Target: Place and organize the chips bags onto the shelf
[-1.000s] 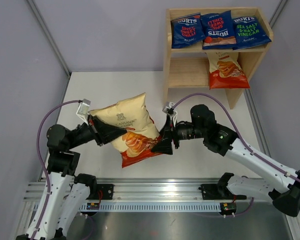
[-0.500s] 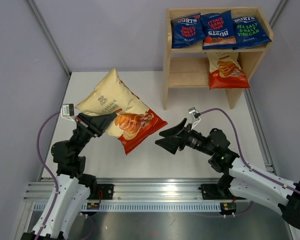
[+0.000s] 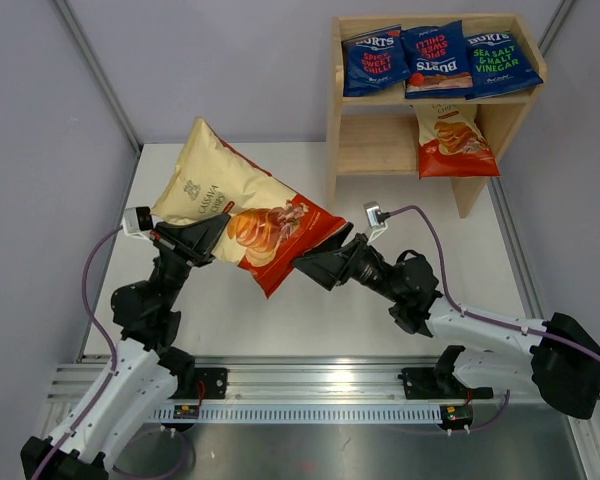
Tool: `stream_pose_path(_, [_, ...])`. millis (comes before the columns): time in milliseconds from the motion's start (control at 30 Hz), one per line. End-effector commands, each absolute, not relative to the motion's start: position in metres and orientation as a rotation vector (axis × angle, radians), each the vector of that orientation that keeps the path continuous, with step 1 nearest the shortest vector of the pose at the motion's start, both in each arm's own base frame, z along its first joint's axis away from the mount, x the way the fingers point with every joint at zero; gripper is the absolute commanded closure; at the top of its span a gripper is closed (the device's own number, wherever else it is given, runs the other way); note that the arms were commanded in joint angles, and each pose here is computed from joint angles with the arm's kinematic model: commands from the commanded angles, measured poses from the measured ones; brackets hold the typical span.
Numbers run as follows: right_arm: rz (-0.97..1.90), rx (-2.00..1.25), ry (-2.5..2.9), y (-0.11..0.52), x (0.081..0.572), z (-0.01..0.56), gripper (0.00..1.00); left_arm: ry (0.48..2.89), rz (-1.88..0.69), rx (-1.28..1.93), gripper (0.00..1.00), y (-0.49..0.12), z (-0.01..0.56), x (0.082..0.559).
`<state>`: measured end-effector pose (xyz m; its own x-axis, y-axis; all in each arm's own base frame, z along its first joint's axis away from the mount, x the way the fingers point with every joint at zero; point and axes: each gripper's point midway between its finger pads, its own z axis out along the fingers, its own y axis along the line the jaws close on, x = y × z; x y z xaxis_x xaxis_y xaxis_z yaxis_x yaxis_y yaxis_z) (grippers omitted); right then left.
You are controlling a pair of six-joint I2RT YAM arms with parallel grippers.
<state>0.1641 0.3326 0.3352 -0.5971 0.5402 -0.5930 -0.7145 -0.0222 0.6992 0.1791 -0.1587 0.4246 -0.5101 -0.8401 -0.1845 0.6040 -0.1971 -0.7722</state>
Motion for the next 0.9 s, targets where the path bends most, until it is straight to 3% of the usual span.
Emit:
stream_pose_path(0, [1.834, -0.232, 1.067, 0.326, 0.151, 0.407, 0.01, 0.867, -1.914, -0.364, 0.99, -0.150, 0.448, 0.173])
stream_pose_path(467, [1.822, -0.325, 1.026, 0.319, 0.135, 0.414, 0.01, 0.947, -1.952, -0.396, 0.99, -0.184, 0.416, 0.192])
stream_pose_path(800, [1.780, -0.086, 1.149, 0.310, 0.164, 0.409, 0.01, 0.880, -1.941, -0.135, 0.99, -0.204, 0.432, 0.170])
stream_pose_path(867, [1.770, -0.062, 1.157, 0.309, 0.169, 0.406, 0.13, 0.889, -1.953, -0.128, 0.96, -0.208, 0.430, 0.168])
